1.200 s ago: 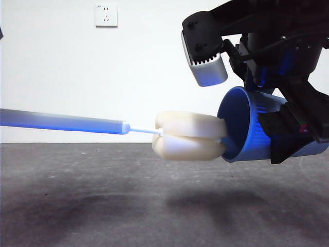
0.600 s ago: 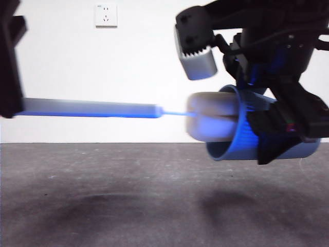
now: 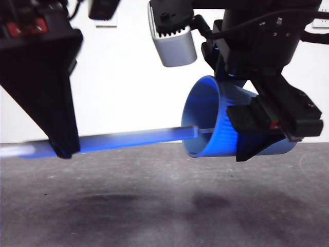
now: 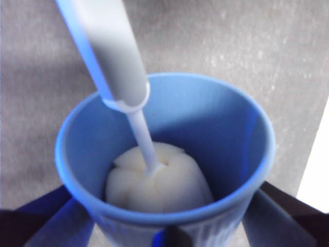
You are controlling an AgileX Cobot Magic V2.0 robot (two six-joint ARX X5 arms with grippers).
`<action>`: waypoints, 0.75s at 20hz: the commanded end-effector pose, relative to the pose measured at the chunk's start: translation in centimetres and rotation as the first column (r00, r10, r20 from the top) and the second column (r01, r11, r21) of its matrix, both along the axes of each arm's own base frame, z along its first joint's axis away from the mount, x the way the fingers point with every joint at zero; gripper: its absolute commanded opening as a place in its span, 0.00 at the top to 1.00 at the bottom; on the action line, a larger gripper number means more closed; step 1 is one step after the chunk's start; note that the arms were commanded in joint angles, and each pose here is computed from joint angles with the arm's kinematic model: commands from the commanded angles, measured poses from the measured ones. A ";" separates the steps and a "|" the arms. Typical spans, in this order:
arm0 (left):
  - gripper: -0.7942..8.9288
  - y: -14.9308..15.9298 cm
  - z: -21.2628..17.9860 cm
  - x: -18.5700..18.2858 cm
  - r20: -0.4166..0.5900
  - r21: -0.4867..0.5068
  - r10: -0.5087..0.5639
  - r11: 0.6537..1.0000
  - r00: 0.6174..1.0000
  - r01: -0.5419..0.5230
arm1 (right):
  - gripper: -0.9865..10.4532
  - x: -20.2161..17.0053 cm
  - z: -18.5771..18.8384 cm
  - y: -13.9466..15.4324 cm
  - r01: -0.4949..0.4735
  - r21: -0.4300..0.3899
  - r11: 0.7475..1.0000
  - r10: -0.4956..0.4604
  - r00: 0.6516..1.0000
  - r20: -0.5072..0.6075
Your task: Pick up the cup brush,pick up the cup,insert the brush into the cup,clean the cup,put the cup brush back,put the cup back to the fixed position on the table
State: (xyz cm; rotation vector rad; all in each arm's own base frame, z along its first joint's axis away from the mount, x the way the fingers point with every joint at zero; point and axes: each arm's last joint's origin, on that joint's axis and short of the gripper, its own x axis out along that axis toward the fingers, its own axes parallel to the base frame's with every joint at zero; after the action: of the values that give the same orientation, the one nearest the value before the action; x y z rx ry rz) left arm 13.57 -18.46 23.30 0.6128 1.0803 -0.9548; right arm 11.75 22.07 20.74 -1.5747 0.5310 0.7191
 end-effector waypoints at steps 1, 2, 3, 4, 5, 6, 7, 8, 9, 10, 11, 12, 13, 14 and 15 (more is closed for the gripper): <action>0.93 -0.5 0.3 0.3 0.020 -0.060 0.019 0.998 1.000 -0.018 | 0.93 -0.4 0.2 0.5 -0.030 0.040 0.999 0.031 0.999 -0.010; 0.93 -0.5 0.3 0.2 0.019 -0.058 0.020 0.998 1.000 -0.019 | 0.93 -0.4 0.2 0.5 -0.028 0.037 0.999 0.029 1.000 -0.011; 0.93 -0.5 0.2 0.2 0.017 -0.050 0.027 0.998 1.000 -0.026 | 0.93 -0.3 0.2 0.4 -0.022 0.032 0.999 0.022 1.000 -0.009; 0.93 -0.4 0.2 0.2 0.013 -0.041 0.039 0.998 0.999 -0.038 | 0.93 -0.2 0.2 0.3 -0.016 0.029 0.999 0.017 1.000 -0.007; 0.93 -0.2 0.2 0.2 0.018 -0.027 0.054 0.998 0.998 -0.053 | 0.93 -0.1 0.1 0.2 -0.010 0.024 1.000 0.010 1.000 -0.007; 0.93 0.1 0.2 0.2 0.027 -0.008 0.071 0.997 0.997 -0.071 | 0.93 0.0 0.1 0.1 -0.003 0.019 1.000 0.003 1.000 -0.010; 0.93 0.3 0.3 0.2 0.036 0.009 0.081 0.997 0.996 -0.081 | 0.93 0.1 0.1 0.0 0.008 0.019 1.000 -0.007 1.000 -0.011; 0.93 0.5 0.4 0.1 0.048 0.029 0.090 0.995 0.995 -0.092 | 0.93 0.2 0.1 -0.1 0.025 0.021 0.999 -0.025 1.000 -0.008; 0.93 0.8 0.5 0.0 0.056 0.046 0.104 0.993 0.993 -0.106 | 0.93 0.4 0.1 -0.2 0.046 0.026 0.999 -0.046 0.999 0.000; 0.93 1.0 0.5 -0.1 0.059 0.059 0.115 0.991 0.992 -0.119 | 0.93 0.5 0.1 -0.3 0.062 0.032 0.998 -0.062 0.998 0.004; 0.93 1.2 0.6 -0.2 0.070 0.072 0.125 0.989 0.990 -0.130 | 0.93 0.7 0.1 -0.4 0.080 0.042 0.996 -0.081 0.997 0.003; 0.93 1.5 0.8 -0.3 0.085 0.085 0.135 0.986 0.987 -0.142 | 0.93 0.9 0.2 -0.6 0.101 0.054 0.993 -0.101 0.995 0.002; 0.93 1.8 1.0 -0.3 0.098 0.093 0.145 0.984 0.985 -0.154 | 0.93 1.1 0.3 -0.8 0.120 0.064 0.991 -0.120 0.993 0.004; 0.93 2.1 1.2 -0.4 0.114 0.104 0.158 0.980 0.981 -0.170 | 0.93 1.3 0.4 -0.9 0.140 0.073 0.987 -0.140 0.990 0.007; 0.93 2.5 1.4 -0.5 0.127 0.111 0.169 0.977 0.977 -0.184 | 0.93 1.6 0.5 -1.1 0.162 0.081 0.983 -0.164 0.986 0.016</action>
State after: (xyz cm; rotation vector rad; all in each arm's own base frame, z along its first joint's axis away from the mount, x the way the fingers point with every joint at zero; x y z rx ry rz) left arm 12.86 -16.28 24.57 0.6984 1.0682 -0.7716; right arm 13.25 21.11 20.98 -1.4856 0.5899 0.6186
